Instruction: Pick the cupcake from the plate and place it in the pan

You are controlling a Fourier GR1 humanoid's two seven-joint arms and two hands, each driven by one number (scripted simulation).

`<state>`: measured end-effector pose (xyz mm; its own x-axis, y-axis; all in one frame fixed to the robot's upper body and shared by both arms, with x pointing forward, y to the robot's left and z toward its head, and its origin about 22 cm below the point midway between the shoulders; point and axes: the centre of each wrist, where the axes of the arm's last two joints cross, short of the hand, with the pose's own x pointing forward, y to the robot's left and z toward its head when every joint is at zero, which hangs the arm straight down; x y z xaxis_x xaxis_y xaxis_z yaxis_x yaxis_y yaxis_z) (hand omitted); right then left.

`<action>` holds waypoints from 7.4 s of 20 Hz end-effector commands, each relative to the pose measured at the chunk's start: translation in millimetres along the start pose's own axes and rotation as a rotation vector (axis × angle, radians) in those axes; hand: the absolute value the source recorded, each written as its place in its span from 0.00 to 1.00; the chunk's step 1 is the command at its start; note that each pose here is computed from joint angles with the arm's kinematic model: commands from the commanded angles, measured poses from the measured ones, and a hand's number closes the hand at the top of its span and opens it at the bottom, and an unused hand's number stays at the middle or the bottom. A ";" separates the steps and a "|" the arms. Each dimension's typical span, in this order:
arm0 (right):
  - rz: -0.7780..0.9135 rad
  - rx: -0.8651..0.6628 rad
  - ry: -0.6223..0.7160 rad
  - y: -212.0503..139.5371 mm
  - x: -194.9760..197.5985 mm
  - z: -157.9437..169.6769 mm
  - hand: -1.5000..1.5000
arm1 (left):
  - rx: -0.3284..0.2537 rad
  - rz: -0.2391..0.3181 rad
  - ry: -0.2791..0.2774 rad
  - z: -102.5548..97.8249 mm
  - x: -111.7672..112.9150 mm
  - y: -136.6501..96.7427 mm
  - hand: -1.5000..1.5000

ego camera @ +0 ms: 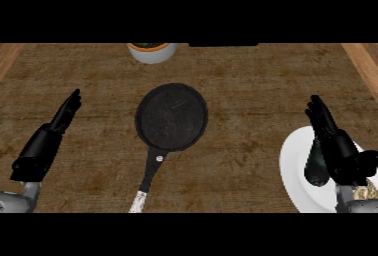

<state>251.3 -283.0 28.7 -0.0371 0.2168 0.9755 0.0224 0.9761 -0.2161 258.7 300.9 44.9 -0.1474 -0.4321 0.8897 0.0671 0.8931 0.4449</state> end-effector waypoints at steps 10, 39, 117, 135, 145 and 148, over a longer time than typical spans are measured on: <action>0.207 -0.507 -0.052 -134.2 12.4 30.6 1.00 | 0.312 0.051 0.528 35.7 -64.4 39.6 0.50; 0.985 0.094 0.430 -140.1 130.7 73.4 0.00 | 0.248 0.062 0.512 -9.9 -44.5 35.3 0.50; 1.061 0.082 -0.258 -17.4 62.2 18.6 1.00 | 0.262 0.051 0.542 10.2 -58.0 34.5 0.50; 0.743 0.134 -0.296 122.2 130.1 -67.1 1.00 | 0.247 0.051 0.522 -9.3 -57.5 22.7 0.50; 0.703 0.173 -0.188 190.2 98.7 -128.2 1.00 | 0.228 0.048 0.507 -20.5 -41.7 12.3 0.50; 0.702 0.155 -0.158 202.2 64.9 -131.3 1.00 | 0.203 0.060 0.503 -18.8 -46.8 28.4 0.50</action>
<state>372.5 -83.1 78.4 -0.2418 0.7690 0.5917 -0.0417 0.6010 -0.7982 279.6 341.8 15.0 0.3516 -0.3446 0.8704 -0.1550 0.8955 0.4172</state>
